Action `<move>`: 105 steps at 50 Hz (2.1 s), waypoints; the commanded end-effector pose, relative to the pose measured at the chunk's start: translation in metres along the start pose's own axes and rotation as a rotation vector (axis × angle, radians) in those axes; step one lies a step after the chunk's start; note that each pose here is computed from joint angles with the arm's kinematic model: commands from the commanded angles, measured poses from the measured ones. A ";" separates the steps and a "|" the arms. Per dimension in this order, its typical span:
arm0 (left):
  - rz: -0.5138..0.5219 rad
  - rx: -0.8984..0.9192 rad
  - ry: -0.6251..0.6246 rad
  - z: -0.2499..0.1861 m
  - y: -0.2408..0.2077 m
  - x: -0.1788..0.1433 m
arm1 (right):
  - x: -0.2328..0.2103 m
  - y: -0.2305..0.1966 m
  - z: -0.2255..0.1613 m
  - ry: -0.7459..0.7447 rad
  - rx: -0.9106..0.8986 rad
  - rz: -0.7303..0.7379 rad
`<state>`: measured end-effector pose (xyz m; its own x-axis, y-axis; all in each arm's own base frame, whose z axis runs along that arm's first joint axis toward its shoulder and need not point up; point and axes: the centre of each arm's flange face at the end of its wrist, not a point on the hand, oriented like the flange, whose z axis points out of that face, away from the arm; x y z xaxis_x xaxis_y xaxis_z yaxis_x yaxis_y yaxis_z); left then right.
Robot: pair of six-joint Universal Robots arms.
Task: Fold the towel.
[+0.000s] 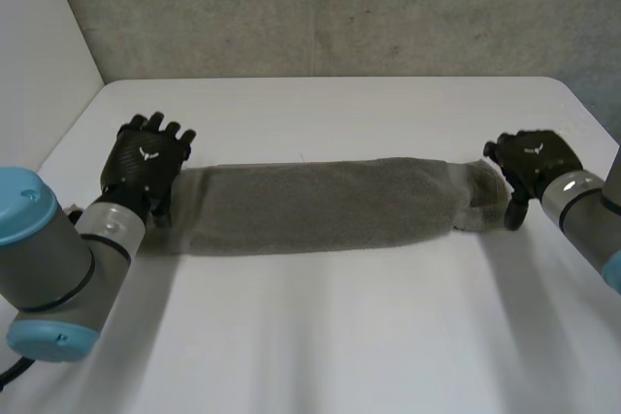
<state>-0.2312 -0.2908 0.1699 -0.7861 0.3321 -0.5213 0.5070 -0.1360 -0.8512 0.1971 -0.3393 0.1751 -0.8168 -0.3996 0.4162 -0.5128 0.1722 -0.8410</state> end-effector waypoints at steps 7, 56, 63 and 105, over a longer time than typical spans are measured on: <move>-0.195 -0.029 0.002 -0.002 0.009 0.001 | -0.011 0.034 0.023 -0.024 -0.038 0.087; -0.189 0.102 -0.064 -0.003 -0.024 -0.007 | -0.068 -0.132 -0.018 -0.246 0.425 -0.263; -0.188 0.090 -0.050 -0.006 -0.020 -0.002 | -0.184 -0.116 -0.043 -0.482 0.478 -0.323; -0.185 0.141 0.050 -0.019 -0.037 0.032 | -0.069 0.013 -0.019 -0.261 0.042 0.059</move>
<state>-0.2685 -0.2575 0.1869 -0.8408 0.4079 -0.3559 0.2989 -0.1984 -0.9334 0.2438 -0.2912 0.1457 -0.7439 -0.6136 0.2646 -0.4475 0.1634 -0.8792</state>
